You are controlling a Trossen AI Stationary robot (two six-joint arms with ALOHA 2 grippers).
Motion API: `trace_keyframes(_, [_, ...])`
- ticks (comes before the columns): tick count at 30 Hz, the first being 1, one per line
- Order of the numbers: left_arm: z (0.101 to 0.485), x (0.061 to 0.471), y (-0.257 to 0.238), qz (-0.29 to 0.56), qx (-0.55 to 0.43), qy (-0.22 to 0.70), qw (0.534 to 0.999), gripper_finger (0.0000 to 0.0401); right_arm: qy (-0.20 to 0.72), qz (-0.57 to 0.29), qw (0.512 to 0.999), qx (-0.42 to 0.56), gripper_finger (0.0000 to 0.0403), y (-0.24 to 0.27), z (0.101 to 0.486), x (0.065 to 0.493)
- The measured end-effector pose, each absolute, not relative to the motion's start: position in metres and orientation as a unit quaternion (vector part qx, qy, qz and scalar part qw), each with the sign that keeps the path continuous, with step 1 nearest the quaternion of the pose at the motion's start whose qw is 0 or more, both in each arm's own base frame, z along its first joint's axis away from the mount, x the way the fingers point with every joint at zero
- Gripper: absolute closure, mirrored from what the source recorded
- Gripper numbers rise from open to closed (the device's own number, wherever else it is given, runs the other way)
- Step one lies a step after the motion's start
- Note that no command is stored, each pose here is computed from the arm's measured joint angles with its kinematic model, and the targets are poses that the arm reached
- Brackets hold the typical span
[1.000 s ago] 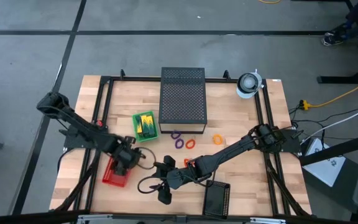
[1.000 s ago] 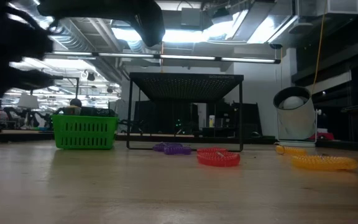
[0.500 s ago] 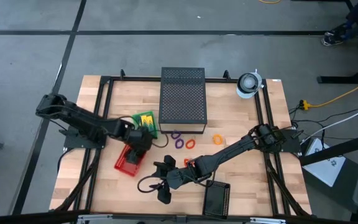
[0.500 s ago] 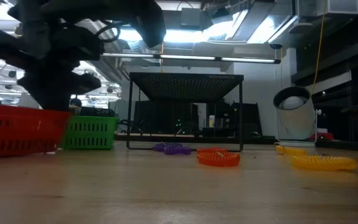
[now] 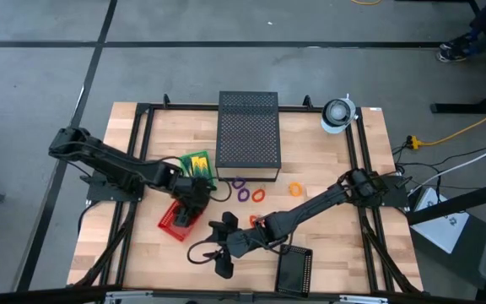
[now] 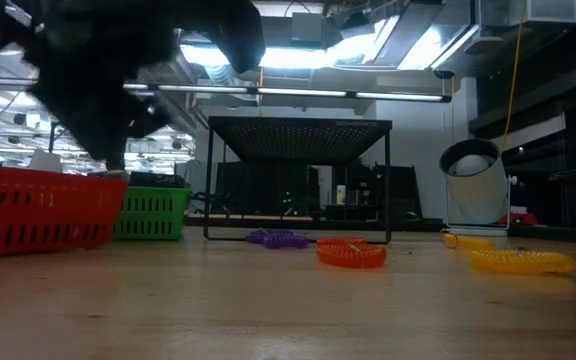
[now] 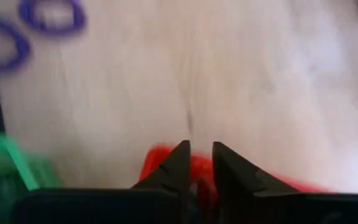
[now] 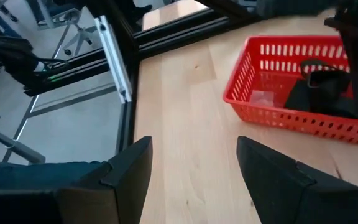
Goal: Pick & Place Office Desk Supplies
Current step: Put the yellow spring keychain into the black bin
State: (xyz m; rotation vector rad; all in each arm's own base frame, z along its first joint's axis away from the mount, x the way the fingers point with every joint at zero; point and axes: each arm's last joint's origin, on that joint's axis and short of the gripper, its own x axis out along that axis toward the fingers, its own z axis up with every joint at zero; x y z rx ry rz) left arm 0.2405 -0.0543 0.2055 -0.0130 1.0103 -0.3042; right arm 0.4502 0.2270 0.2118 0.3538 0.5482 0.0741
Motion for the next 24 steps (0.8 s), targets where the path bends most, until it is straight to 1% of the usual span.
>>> trace_keyframes(3, [0.229,0.246,-0.061,-0.160,0.021,0.444,0.881,0.0311,0.252,0.052,0.952,0.166,0.0167,0.233,0.218,0.448])
trace_keyframes(6, [0.254,0.245,-0.065,-0.148,0.057,0.426,0.891,0.0294,0.232,0.068,0.957,0.158,0.0167,0.238,0.230,0.444])
trace_keyframes(10, [0.283,0.237,-0.062,-0.112,0.089,0.426,0.893,0.0285,0.220,0.079,0.962,0.144,0.0167,0.241,0.237,0.442])
trace_keyframes(12, [0.296,0.235,-0.064,-0.107,0.092,0.398,0.906,0.0285,0.207,0.086,0.966,0.131,0.0167,0.242,0.240,0.442])
trace_keyframes(15, [0.317,0.237,-0.073,-0.127,0.096,0.300,0.941,0.0289,0.184,0.100,0.973,0.101,0.0167,0.243,0.246,0.442])
trace_keyframes(18, [0.336,0.244,-0.084,-0.149,0.128,0.182,0.963,0.0292,0.177,0.109,0.976,0.066,0.0167,0.242,0.247,0.443])
trace_keyframes(22, [0.353,0.251,-0.098,-0.167,0.161,-0.005,0.973,0.0291,0.173,0.103,0.978,0.049,0.0167,0.238,0.247,0.445])
trace_keyframes(24, [0.345,0.251,-0.097,-0.154,0.165,-0.038,0.973,0.0290,0.190,0.069,0.978,0.053,0.0169,0.234,0.247,0.443])
